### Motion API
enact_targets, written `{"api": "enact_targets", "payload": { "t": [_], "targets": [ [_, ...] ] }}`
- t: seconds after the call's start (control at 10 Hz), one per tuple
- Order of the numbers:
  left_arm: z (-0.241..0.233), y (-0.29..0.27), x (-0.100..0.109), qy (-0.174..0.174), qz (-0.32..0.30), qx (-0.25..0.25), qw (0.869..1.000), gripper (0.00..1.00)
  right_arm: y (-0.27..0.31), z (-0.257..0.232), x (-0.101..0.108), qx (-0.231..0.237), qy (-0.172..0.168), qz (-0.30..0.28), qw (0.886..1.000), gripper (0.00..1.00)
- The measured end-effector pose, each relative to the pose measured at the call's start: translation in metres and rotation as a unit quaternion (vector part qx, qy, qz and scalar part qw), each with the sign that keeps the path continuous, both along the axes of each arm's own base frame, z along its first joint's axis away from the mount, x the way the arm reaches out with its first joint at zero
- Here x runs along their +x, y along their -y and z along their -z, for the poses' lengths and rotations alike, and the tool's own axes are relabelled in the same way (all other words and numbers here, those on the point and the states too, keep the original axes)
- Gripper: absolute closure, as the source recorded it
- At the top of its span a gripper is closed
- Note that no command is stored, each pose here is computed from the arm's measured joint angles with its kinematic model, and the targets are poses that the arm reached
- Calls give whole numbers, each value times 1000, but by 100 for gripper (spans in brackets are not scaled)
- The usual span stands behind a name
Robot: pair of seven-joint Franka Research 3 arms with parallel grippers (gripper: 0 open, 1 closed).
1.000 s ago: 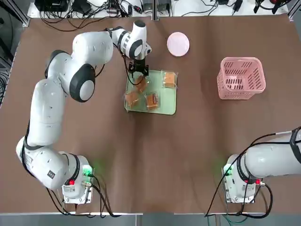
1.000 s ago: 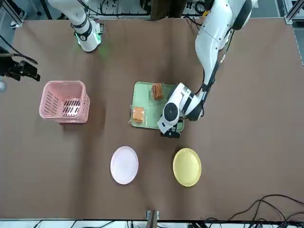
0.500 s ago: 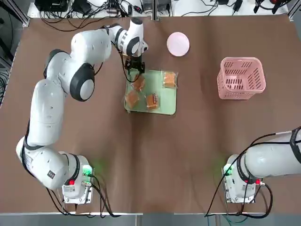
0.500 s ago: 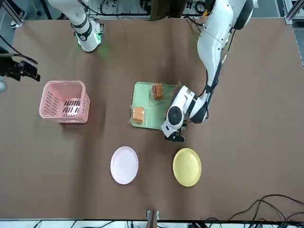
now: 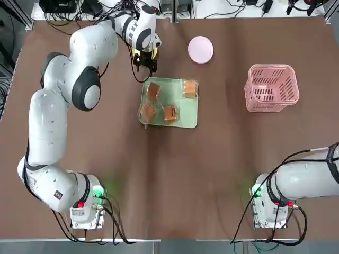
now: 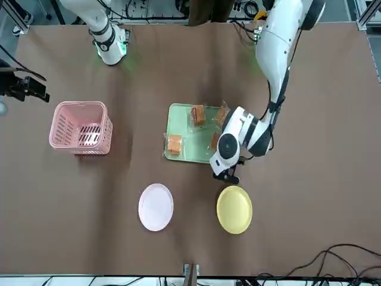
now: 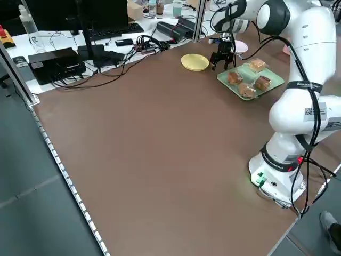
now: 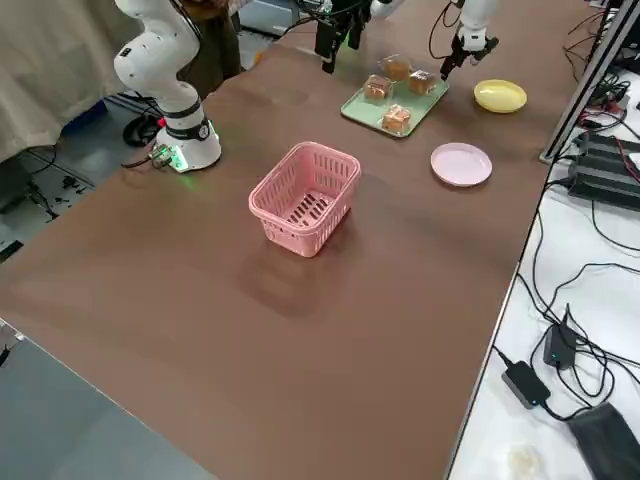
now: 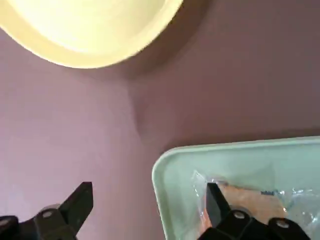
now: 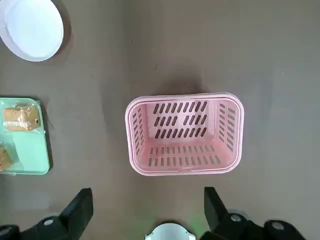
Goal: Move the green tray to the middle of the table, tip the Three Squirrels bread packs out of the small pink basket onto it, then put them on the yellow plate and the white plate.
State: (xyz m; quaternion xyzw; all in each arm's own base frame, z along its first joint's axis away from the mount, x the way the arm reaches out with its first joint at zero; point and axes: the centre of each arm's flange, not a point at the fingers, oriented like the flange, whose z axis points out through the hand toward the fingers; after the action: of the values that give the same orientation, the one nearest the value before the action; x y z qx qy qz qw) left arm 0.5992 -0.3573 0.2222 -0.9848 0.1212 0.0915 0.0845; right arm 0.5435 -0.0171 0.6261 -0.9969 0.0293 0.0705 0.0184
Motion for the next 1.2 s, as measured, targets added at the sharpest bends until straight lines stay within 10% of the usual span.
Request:
{"api": "enact_targets", "payload": {
  "t": [0.5, 1.2],
  "targets": [
    [-29, 64, -32, -17, 4, -45, 999, 0, 1, 0, 0, 0, 0, 1, 1000, 2],
    [-44, 166, -167, -89, -11, -45, 995, 0, 5, 1, 0, 0, -1, 4, 1000, 2]
  ]
}}
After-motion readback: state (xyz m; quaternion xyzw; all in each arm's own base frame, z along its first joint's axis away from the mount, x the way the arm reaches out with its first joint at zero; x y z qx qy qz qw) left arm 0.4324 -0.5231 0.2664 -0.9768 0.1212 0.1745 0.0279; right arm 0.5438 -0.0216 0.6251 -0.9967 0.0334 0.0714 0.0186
